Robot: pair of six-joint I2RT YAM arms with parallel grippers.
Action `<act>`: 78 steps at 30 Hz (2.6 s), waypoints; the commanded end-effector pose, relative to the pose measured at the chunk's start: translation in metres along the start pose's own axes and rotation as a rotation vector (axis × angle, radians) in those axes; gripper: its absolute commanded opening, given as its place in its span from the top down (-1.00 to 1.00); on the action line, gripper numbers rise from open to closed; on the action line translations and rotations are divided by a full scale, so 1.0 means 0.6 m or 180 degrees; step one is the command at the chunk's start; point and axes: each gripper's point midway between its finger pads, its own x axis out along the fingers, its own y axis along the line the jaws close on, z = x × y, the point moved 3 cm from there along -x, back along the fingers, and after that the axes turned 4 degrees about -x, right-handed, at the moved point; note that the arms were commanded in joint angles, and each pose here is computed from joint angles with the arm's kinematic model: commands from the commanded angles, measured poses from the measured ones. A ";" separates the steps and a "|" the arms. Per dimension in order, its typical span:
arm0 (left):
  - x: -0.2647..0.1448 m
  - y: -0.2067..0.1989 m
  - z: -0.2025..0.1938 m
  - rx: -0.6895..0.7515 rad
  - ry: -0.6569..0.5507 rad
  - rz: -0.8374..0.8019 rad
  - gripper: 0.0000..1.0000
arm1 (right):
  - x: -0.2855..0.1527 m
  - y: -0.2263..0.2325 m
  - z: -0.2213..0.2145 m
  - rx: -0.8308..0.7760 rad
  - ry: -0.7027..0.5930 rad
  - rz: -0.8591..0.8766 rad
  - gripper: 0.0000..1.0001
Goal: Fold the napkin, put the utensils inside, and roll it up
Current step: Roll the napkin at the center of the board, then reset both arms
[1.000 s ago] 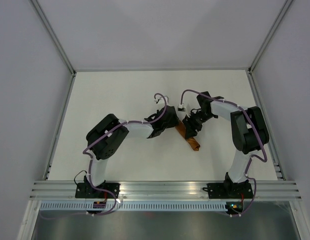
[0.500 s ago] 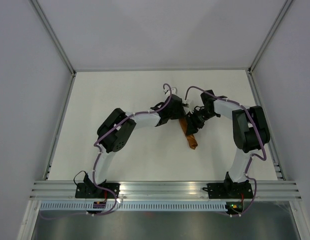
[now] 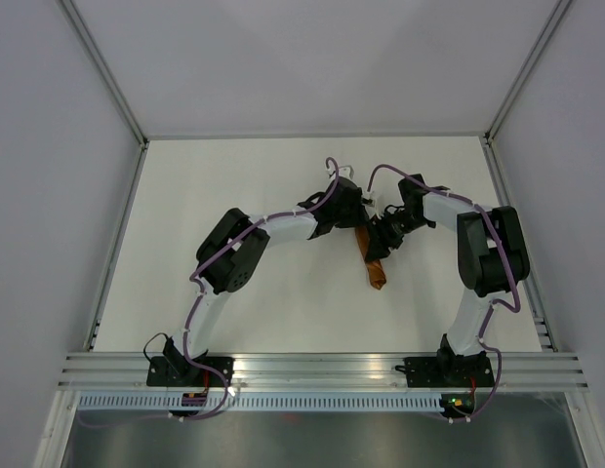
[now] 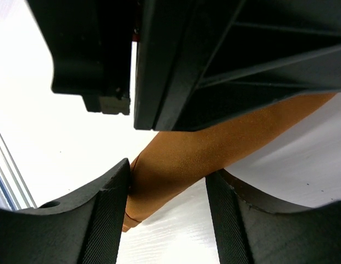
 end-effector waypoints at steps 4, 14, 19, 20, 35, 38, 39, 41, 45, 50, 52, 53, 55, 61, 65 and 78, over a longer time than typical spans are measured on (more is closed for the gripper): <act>-0.008 -0.036 0.027 0.0135 -0.0022 -0.0256 -0.06 | -0.021 0.012 0.028 -0.0098 -0.0144 0.0047 -0.32; -0.009 -0.039 0.033 0.0165 -0.0023 -0.0292 -0.06 | -0.059 -0.004 0.053 -0.0079 -0.0270 -0.0109 -0.43; -0.011 -0.041 0.036 0.0165 -0.0034 -0.0302 -0.06 | -0.069 -0.005 0.060 -0.0086 -0.0307 -0.0122 -0.46; -0.013 -0.043 0.038 0.0174 -0.0041 -0.0309 -0.07 | -0.072 -0.006 0.060 -0.0076 -0.0316 -0.0127 -0.46; -0.037 -0.043 0.064 0.0223 -0.0126 -0.0327 -0.11 | -0.103 -0.006 0.075 -0.0074 -0.0444 -0.0144 -0.47; -0.048 -0.047 0.068 0.0301 -0.0125 -0.0427 -0.14 | -0.108 -0.006 0.078 -0.0063 -0.0475 -0.0143 -0.48; -0.052 -0.050 0.071 0.0325 -0.0149 -0.0452 -0.14 | -0.110 -0.005 0.080 -0.0073 -0.0485 -0.0146 -0.48; -0.061 -0.056 0.077 0.0394 -0.0203 -0.0530 -0.17 | -0.111 -0.006 0.081 -0.0067 -0.0504 -0.0138 -0.48; -0.072 -0.063 0.087 0.0475 -0.0267 -0.0588 -0.19 | -0.114 -0.007 0.084 -0.0056 -0.0532 -0.0145 -0.48; -0.092 -0.071 0.105 0.0540 -0.0384 -0.0644 -0.19 | -0.124 -0.007 0.092 -0.0048 -0.0588 -0.0154 -0.48; -0.107 -0.067 0.118 0.0582 -0.0494 -0.0594 -0.19 | -0.135 -0.007 0.096 -0.0049 -0.0640 -0.0184 -0.48; -0.117 -0.059 0.115 0.0600 -0.0513 -0.0587 -0.19 | -0.141 -0.005 0.101 -0.0058 -0.0692 -0.0171 -0.48; -0.163 -0.044 0.134 0.0662 -0.0676 -0.0495 -0.19 | -0.163 -0.005 0.108 -0.0038 -0.0784 -0.0208 -0.48; -0.316 0.015 0.141 0.0882 -0.1054 -0.0280 -0.25 | -0.250 -0.007 0.111 0.0089 -0.1166 -0.0347 -0.54; -0.391 0.047 0.119 0.0913 -0.1087 -0.0206 -0.27 | -0.318 -0.011 0.105 0.0179 -0.1520 -0.0556 -0.55; -0.514 0.106 0.060 0.0781 -0.1193 -0.0243 -0.31 | -0.423 0.008 0.043 0.0352 -0.1984 -0.1303 -0.63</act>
